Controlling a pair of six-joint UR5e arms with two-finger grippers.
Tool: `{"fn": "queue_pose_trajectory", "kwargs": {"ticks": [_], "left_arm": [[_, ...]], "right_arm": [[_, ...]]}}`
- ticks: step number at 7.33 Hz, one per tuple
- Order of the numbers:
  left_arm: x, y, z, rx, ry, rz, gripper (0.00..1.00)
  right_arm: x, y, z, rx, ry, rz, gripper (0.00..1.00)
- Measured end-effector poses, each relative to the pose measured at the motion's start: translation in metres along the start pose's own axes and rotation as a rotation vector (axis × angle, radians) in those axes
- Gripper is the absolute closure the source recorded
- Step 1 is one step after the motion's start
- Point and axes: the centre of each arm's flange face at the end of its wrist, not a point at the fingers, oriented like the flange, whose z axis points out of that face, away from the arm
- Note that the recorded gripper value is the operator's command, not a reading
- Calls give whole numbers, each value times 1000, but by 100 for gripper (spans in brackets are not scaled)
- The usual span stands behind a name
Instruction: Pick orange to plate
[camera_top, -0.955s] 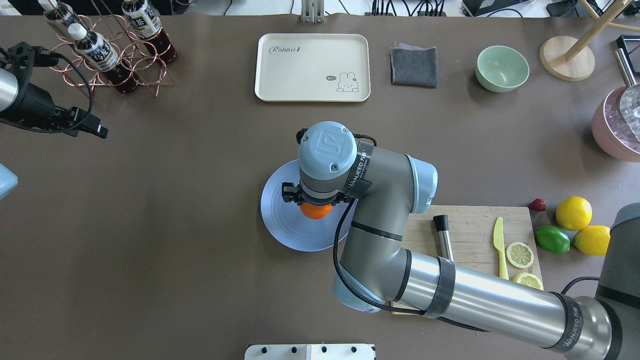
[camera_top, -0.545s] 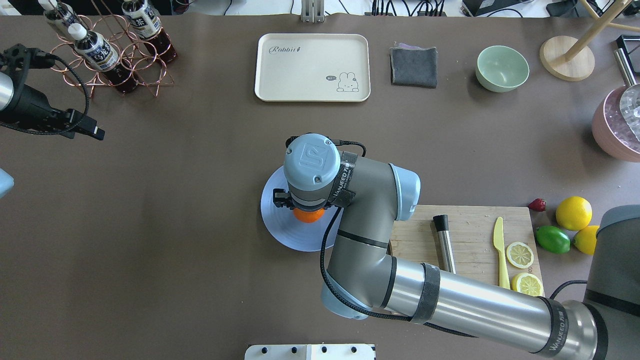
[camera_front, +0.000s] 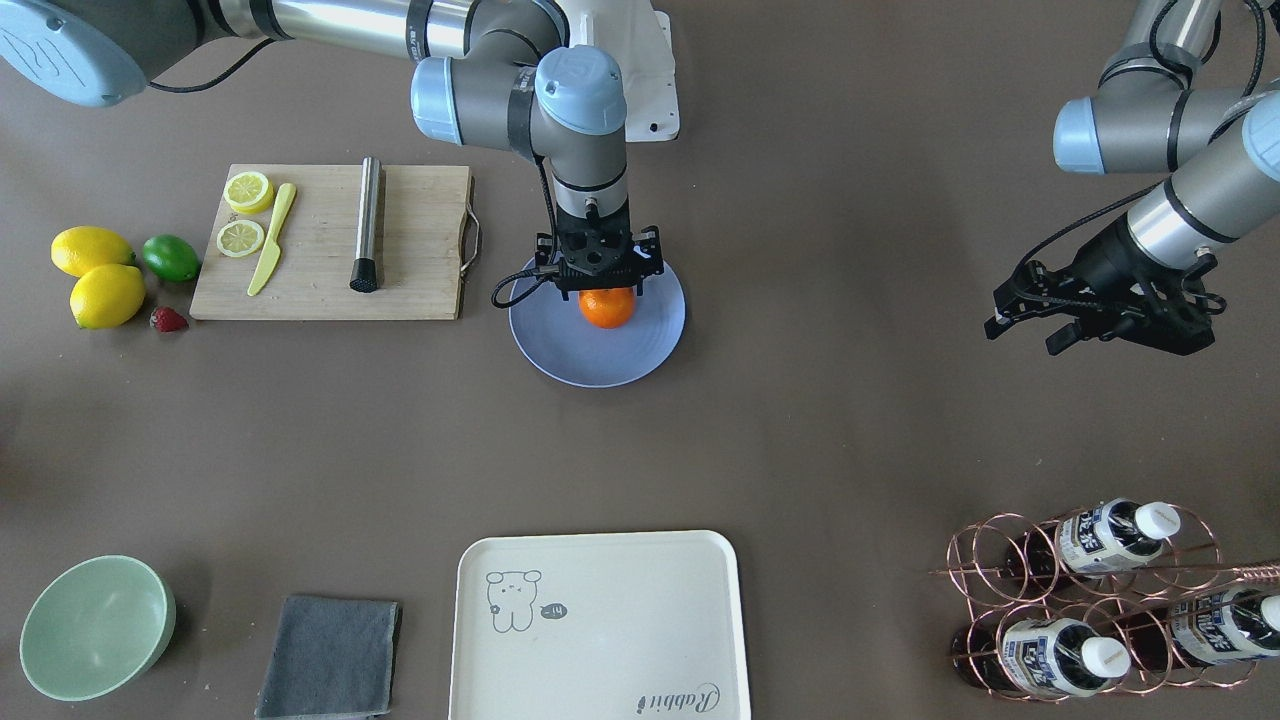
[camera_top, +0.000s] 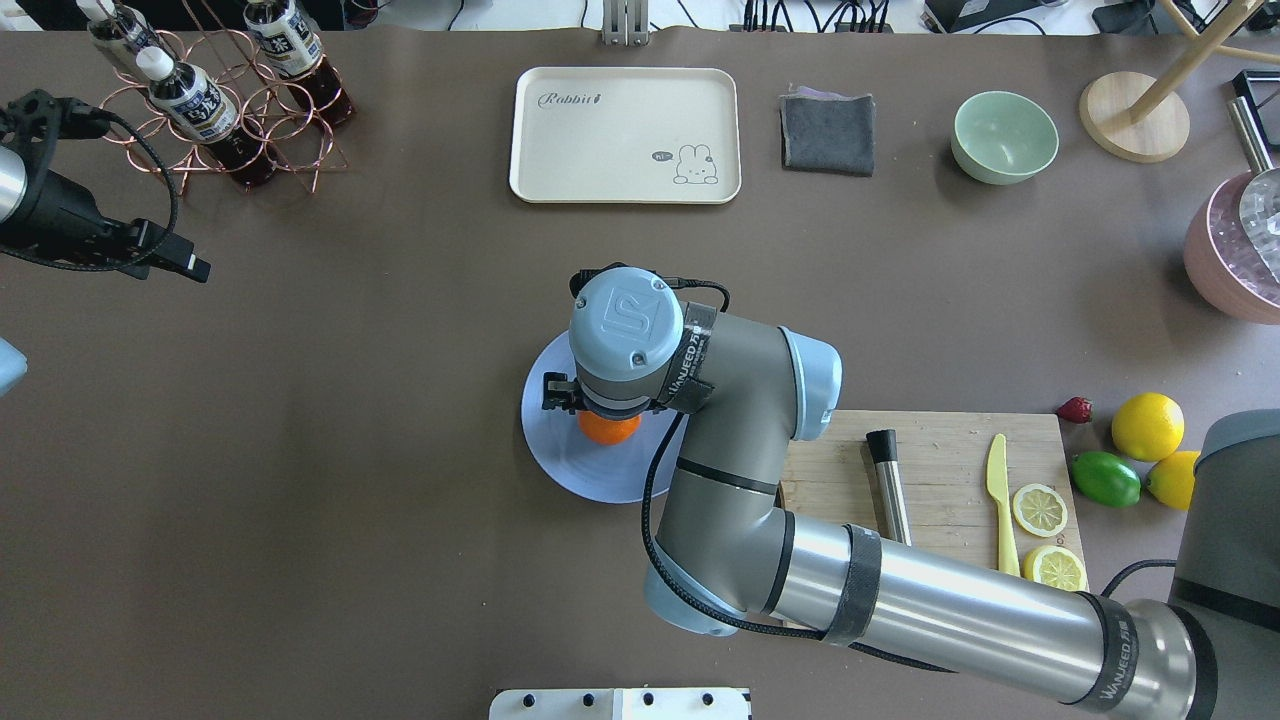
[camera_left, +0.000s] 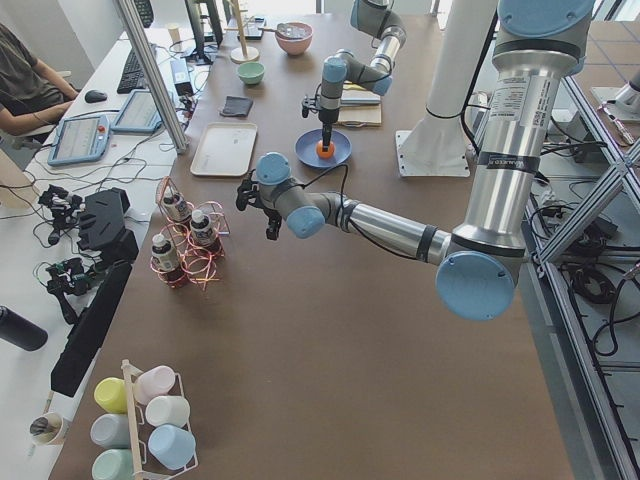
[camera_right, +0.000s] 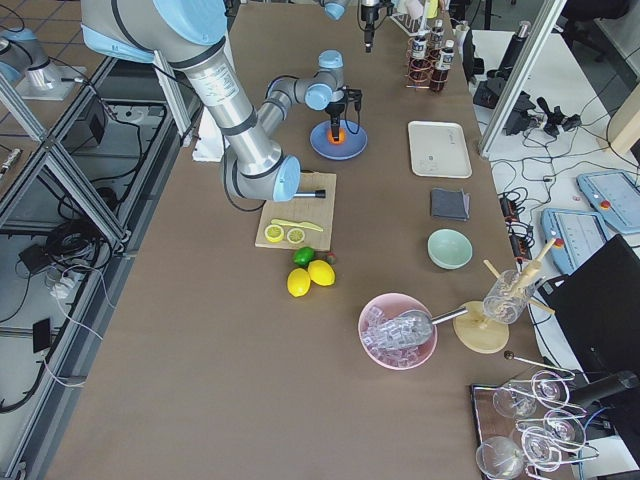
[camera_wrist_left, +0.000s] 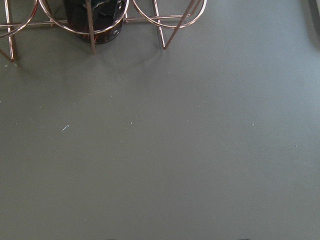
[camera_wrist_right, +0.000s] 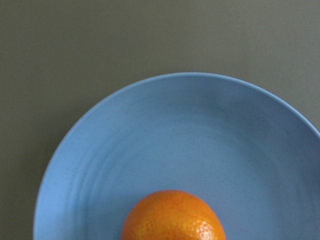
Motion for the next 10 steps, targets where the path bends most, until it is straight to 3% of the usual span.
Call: {"fn": "queue_pose_trajectory", "kwargs": {"ticks": [2, 3, 5, 7, 10], "left_arm": [[-4, -4, -10, 11, 3, -11, 14], [-15, -5, -20, 23, -4, -16, 14], [-56, -6, -46, 38, -54, 27, 6], [-118, -13, -104, 30, -107, 97, 3], [-197, 3, -194, 25, -153, 151, 3]], "right_arm": [[50, -22, -39, -19, -2, 17, 0], [106, -38, -59, -33, 6, -8, 0], [245, -86, -92, -60, 37, -86, 0], [406, -119, -129, -93, 55, -150, 0], [655, -119, -173, -119, 120, -324, 0]]}}
